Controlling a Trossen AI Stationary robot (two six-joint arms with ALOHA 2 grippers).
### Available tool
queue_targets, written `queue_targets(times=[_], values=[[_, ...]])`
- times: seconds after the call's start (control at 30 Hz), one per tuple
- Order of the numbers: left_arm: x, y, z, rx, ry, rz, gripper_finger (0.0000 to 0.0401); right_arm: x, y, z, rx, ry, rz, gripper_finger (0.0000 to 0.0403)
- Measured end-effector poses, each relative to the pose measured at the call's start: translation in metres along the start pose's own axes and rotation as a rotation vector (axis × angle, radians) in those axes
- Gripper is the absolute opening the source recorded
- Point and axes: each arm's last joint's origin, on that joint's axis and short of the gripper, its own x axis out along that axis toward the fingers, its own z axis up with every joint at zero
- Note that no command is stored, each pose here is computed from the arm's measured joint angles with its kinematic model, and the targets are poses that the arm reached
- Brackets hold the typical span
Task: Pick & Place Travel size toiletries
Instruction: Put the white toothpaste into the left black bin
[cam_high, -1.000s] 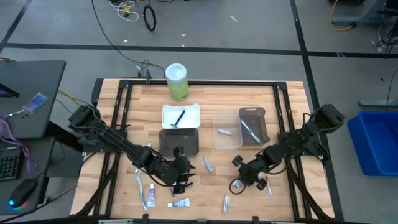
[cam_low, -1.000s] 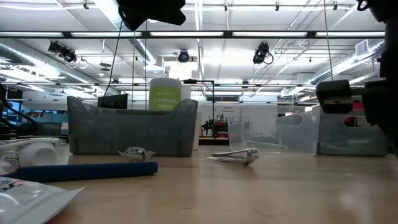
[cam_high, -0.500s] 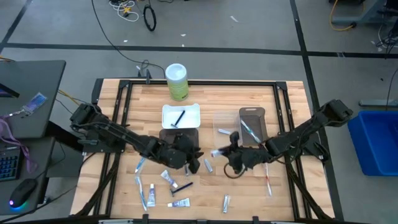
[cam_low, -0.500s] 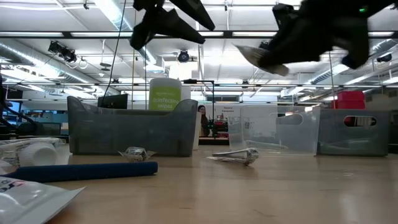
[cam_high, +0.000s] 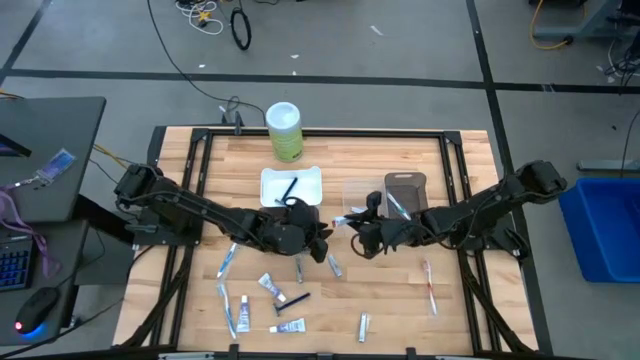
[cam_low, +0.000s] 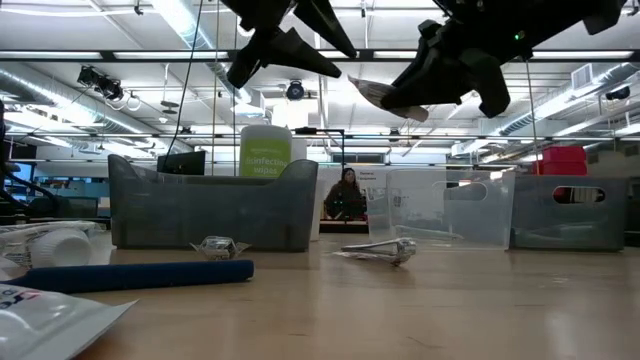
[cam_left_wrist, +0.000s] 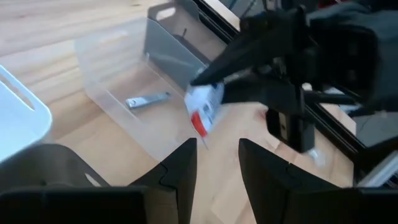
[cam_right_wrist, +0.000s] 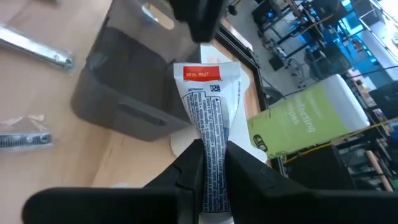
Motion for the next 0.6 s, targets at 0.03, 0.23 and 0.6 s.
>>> queue_targets(times=[0.03,0.23,0.6], values=[[0.001,0.002,0.002,-0.004,-0.004,0.006,0.0126,0.001,-0.001,0.000,0.003,-0.005,0.007,0.0059],[0.009,0.011,0.011,-0.054,-0.017,0.039,0.0126,0.002,-0.003,0.001,0.018,-0.017,-0.002,0.0059],[0.016,0.018,0.021,-0.025,0.004,0.023,0.0126,0.002,-0.006,0.004,-0.036,-0.054,-0.027,0.0060]])
